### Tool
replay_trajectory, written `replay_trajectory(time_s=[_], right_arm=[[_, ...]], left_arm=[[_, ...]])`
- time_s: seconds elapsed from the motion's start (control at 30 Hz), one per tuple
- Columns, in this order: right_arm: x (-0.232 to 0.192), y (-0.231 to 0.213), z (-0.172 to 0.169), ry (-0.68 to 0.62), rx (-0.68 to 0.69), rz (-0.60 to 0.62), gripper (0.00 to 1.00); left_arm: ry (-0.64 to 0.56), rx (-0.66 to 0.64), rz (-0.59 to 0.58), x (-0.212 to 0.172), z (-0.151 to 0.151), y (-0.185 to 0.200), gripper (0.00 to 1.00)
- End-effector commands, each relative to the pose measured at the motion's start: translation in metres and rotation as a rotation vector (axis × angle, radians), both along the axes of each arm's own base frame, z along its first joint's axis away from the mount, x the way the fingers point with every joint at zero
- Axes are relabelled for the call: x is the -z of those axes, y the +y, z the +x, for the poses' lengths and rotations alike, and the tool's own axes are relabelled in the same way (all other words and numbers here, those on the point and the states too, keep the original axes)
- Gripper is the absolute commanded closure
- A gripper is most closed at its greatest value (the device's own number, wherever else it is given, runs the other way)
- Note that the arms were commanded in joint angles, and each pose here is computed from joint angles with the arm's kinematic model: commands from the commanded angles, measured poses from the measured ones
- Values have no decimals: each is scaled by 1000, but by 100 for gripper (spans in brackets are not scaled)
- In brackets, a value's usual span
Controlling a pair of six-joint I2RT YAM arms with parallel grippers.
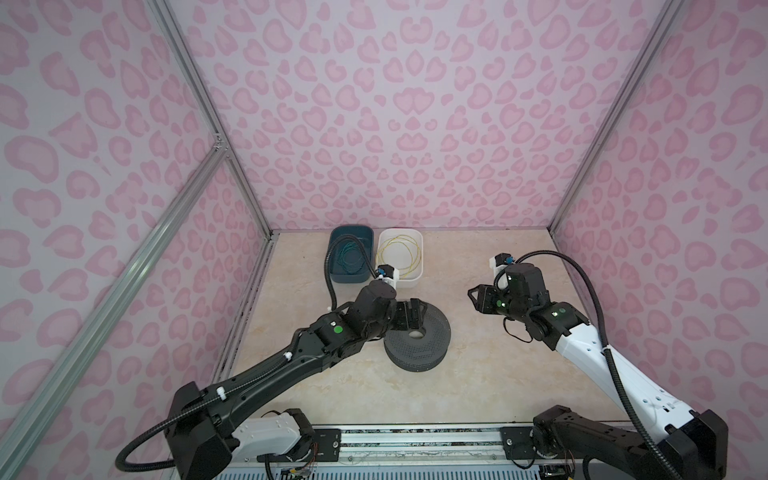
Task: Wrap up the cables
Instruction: 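Set the grey spool down on the table center with the left gripper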
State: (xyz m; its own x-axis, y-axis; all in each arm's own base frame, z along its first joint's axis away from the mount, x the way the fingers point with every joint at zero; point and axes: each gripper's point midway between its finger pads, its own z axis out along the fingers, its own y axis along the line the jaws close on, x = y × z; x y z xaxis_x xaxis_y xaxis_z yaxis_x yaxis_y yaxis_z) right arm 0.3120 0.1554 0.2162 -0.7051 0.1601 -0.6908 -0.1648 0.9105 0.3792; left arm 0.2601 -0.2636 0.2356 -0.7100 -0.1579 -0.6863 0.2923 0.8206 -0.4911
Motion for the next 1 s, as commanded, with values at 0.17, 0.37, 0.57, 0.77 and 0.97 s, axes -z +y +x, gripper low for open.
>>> replay_trajectory(time_s=[0.17,0.37,0.57,0.77,0.97], right_arm=[[-21,15,15,-191,40,5,47],[-5,16,35,-153,94,187,46],[2,46,49,-92,-9,255,61],[12,86,58,-39,-91,116,65],[14,102,90,-69,-76,60,65]], left_arm=[[-131,-278,71,1,-16,104,2],[-213,-404,17,8,-33,149,5],[-229,-537,-81,14,-45,181,11],[-258,-511,-41,14,-48,183,3],[-220,-416,48,29,-44,165,1]])
